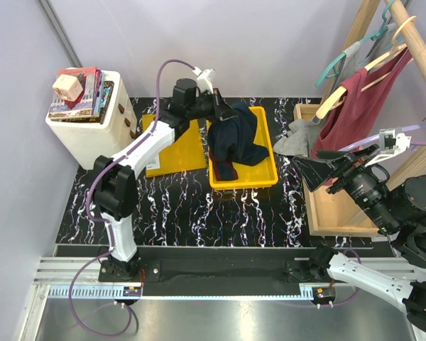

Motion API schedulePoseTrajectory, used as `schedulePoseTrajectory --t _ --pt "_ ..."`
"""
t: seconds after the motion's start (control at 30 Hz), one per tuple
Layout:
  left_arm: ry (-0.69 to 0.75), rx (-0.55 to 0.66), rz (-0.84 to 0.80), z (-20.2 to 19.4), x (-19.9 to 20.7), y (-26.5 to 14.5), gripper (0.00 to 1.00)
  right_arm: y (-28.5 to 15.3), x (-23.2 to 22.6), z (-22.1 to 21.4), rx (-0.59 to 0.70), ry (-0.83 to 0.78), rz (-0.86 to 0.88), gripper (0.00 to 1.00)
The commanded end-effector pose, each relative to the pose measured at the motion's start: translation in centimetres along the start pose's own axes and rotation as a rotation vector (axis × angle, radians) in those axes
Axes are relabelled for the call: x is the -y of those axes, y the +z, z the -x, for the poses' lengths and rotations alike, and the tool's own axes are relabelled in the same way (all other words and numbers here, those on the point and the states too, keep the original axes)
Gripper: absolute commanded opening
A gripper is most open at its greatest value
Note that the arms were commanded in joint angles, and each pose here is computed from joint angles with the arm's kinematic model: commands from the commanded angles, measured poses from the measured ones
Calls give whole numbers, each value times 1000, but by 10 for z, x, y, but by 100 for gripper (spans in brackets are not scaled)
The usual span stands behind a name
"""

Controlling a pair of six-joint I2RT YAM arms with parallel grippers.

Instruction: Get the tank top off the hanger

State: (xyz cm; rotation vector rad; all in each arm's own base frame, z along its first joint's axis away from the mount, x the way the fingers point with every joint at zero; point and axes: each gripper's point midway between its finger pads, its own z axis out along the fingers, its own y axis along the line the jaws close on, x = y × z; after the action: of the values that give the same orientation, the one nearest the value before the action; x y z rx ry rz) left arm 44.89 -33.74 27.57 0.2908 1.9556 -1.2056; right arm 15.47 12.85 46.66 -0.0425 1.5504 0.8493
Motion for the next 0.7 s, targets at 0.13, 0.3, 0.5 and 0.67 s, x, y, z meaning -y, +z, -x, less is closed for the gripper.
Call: schedulePoseTrajectory --t 0.13,0.3,0.5,0.67 --pt "54 -55 6 -29 6 53 0 -3 0 10 48 8 5 100" --pt "41 -118 8 -61 0 76 0 0 0 5 34 4 2 100" --pt "1 -101 149 -69 -43 57 5 -1 1 6 34 2 -2 100" --pt "11 -114 140 -77 -39 39 39 -3 2 13 48 -18 -9 100"
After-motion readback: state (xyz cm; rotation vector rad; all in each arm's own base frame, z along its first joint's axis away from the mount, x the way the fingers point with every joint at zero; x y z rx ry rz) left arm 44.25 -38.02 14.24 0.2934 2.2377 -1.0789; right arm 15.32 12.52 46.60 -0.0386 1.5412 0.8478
